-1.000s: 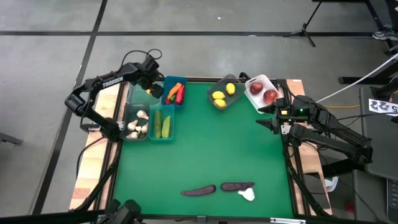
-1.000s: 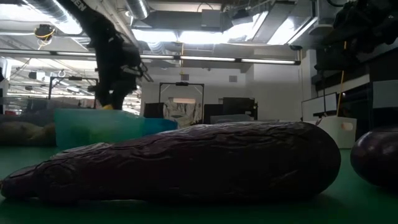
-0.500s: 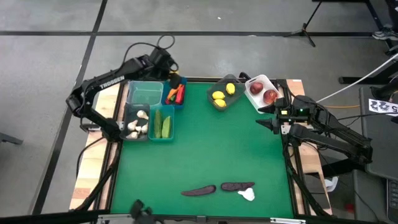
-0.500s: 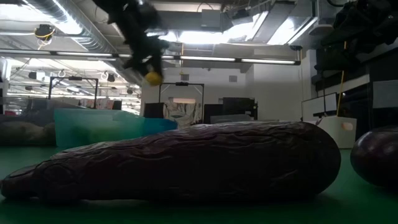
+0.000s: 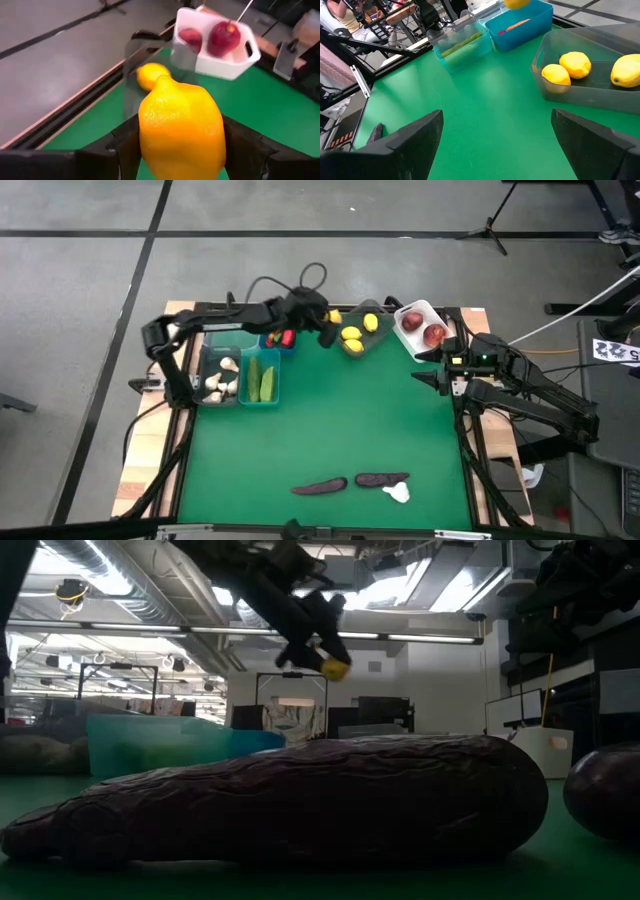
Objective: Sort produce into baskets
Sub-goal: Put the yellow lemon into the right black bin
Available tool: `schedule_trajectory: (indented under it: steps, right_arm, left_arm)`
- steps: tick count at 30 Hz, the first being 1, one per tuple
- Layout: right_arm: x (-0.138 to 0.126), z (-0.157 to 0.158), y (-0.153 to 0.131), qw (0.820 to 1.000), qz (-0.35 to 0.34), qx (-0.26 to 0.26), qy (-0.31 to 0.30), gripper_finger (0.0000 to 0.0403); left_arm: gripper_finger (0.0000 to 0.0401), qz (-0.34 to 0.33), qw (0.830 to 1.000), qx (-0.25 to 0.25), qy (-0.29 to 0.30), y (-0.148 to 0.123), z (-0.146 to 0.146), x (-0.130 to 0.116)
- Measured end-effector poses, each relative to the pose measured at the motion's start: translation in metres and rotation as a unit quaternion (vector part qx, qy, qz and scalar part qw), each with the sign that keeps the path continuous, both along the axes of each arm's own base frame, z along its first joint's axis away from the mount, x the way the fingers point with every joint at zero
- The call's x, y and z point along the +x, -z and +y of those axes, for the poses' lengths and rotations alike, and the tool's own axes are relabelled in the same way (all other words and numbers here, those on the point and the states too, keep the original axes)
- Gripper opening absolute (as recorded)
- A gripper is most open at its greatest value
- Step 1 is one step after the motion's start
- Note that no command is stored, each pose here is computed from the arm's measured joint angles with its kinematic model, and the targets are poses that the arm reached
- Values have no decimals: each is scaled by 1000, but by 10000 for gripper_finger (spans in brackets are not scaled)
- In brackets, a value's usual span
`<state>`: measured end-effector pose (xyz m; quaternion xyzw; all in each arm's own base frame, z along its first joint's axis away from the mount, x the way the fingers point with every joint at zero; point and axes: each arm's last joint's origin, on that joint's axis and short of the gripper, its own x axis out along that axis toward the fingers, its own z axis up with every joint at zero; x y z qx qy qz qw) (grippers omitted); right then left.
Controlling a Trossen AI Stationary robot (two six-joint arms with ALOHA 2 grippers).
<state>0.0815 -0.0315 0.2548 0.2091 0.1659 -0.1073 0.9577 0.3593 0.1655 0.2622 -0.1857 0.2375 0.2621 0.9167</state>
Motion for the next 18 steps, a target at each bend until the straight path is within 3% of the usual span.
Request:
schedule_trajectory:
  steps: [7,12,18]
  right_arm:
    - [0,0,0,1000,0,1,0,369]
    - [0,0,0,1000,0,1,1,369]
    - [0,0,0,1000,0,1,1,369]
  left_arm:
    - [218,-51,999,-5,-6,33,6,30]
    - [218,-68,998,-11,5,34,14,53]
    - [218,-58,998,3,35,41,19,100]
